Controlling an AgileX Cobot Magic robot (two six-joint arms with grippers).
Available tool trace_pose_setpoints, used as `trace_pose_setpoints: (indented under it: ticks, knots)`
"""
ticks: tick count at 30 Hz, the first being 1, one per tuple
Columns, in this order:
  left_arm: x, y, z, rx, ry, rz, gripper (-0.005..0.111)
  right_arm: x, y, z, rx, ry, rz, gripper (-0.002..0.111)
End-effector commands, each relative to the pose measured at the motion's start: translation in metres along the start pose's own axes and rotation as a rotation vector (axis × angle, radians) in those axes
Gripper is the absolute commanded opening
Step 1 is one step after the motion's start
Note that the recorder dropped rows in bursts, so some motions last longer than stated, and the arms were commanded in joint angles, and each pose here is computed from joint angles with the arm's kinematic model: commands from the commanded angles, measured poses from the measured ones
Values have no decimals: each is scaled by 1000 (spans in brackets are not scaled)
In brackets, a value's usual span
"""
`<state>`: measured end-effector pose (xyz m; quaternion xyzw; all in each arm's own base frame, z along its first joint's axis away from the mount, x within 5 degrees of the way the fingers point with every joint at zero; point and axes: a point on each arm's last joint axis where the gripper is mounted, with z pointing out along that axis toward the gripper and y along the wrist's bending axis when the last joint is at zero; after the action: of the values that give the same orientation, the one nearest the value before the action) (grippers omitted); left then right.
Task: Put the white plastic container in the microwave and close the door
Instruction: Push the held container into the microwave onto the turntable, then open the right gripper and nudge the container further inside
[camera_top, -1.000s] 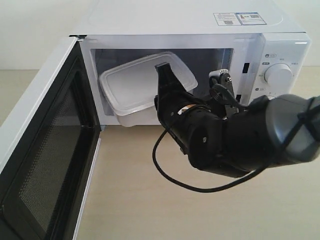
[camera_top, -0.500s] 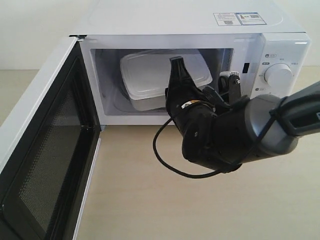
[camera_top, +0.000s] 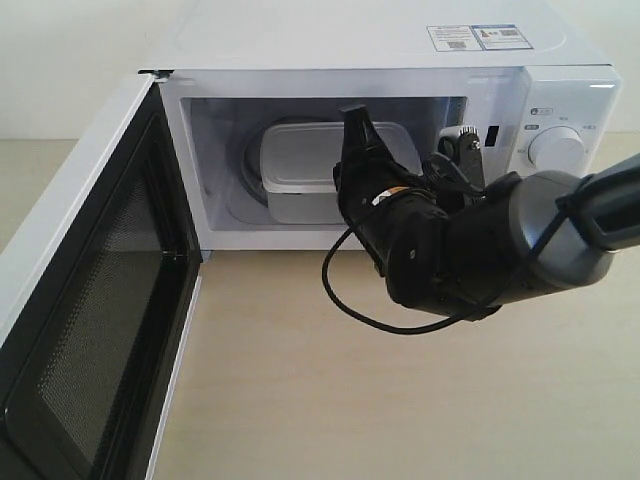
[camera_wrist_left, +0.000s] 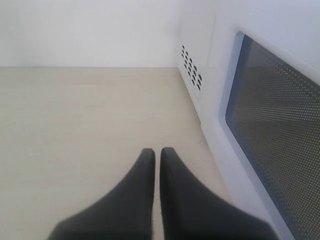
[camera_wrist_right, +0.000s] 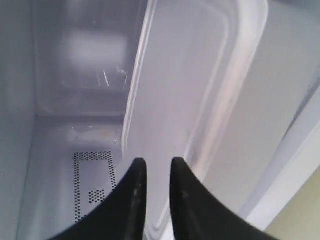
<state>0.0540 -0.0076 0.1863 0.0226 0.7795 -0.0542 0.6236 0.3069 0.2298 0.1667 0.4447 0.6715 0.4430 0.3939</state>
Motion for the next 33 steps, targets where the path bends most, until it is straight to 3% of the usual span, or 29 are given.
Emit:
trace_pose_setpoints:
  ticks: [1,11,16,24,27,30,33]
  knots:
    - [1,0,0,1,-2,-13,4,1,4,0,-19,25,-29,18]
    - [1,0,0,1,-2,-13,4,-1,7,-22,18,109,-174,18]
    - [1,0,0,1,-2,-13,4,-7,7,-50,-52,188,-512,18]
    - [1,0,0,1,-2,-13,4,-9,1,-82,-172,281,-1199,17]
    - [1,0,0,1,-2,-13,4,-5,-5,-81,-177,250,-1304,15]
    - [1,0,0,1,-2,-13,4,-3,-14,-74,-173,215,-1389,-1]
    - [1,0,0,1,-2,-13,4,-5,-24,-64,-135,152,-1371,0]
